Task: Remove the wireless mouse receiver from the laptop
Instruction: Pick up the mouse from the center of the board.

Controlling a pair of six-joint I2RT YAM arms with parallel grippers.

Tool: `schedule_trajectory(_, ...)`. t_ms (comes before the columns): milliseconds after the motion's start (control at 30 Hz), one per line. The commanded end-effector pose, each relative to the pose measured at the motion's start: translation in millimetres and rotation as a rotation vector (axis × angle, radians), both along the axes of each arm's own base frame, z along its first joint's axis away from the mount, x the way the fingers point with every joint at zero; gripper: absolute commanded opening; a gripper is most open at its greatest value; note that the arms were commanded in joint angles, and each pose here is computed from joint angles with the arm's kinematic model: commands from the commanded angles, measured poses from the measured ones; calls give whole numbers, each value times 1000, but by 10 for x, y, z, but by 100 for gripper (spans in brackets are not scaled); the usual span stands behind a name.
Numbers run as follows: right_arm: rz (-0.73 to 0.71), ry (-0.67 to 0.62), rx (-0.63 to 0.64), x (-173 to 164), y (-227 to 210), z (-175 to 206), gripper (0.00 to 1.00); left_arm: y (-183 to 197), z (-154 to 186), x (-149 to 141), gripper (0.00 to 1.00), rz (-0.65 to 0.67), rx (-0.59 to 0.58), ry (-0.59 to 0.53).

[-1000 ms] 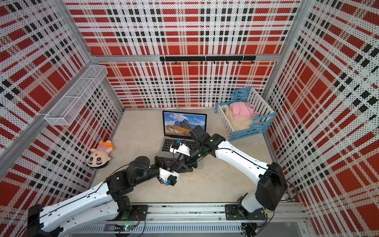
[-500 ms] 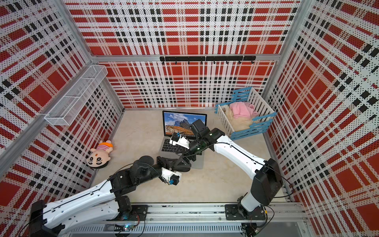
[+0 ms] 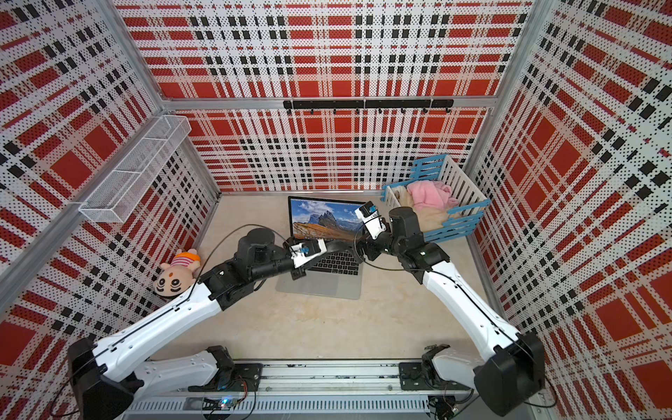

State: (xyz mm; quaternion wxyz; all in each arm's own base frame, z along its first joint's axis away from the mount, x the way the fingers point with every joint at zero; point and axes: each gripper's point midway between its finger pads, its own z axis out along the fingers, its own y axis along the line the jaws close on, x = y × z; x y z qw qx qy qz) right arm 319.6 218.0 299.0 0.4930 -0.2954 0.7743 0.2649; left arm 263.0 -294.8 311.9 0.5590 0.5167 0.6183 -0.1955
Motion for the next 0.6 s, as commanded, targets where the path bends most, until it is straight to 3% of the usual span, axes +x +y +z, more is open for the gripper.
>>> schedule_trajectory(0, -133, -70, 139, 103, -188, 363, 100, -63, 91, -18, 0, -4, -205, 354)
schedule_trajectory(200, -1, -84, 229, -103, -143, 566, 100, -132, 16, -111, 0, -135, -331, 679)
schedule_trajectory(367, 203, 33, 267, -181, 58, 527, 100, -208, -79, -222, 0, -222, -344, 887)
schedule_trajectory(567, 411, 118, 324, -370, 248, 593, 100, -163, -148, -275, 0, -254, -344, 979)
